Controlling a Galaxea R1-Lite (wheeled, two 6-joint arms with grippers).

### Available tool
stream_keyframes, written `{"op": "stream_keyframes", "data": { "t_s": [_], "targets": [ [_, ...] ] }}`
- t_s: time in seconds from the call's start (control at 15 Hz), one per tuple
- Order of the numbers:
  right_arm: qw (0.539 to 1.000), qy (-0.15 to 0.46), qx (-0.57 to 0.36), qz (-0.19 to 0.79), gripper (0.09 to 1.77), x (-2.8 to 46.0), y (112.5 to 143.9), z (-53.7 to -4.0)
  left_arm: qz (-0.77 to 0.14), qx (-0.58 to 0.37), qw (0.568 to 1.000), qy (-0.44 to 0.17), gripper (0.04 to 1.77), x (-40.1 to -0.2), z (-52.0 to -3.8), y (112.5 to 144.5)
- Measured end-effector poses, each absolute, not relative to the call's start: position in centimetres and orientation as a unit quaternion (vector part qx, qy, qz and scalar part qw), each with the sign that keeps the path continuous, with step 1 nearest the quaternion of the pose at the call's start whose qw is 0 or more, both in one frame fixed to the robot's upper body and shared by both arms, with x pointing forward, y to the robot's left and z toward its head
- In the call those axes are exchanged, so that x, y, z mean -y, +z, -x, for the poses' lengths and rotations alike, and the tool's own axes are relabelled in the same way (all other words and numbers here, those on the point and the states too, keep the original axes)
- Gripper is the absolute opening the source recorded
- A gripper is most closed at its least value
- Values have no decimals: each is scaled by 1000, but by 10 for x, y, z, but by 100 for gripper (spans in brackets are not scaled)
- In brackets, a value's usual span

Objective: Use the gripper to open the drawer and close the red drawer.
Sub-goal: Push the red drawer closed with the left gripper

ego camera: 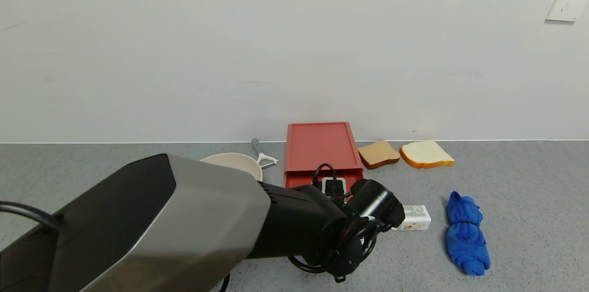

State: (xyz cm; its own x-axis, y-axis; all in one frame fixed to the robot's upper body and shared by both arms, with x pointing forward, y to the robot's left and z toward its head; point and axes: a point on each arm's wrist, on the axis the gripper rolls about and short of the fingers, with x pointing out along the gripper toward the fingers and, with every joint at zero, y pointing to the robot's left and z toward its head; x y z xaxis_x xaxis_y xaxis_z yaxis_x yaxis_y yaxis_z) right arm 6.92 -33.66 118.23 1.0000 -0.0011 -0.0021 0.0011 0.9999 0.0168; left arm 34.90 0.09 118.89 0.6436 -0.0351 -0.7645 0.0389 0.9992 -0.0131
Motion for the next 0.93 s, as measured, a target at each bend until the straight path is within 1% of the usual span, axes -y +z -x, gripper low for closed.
{"op": "stream_keyframes", "data": {
  "t_s": [0.93],
  "targets": [
    [1000,-1,-1,-8,171,337,1182,-69,-11,-391,920,-23,172,-4,-395,1190]
  ]
}}
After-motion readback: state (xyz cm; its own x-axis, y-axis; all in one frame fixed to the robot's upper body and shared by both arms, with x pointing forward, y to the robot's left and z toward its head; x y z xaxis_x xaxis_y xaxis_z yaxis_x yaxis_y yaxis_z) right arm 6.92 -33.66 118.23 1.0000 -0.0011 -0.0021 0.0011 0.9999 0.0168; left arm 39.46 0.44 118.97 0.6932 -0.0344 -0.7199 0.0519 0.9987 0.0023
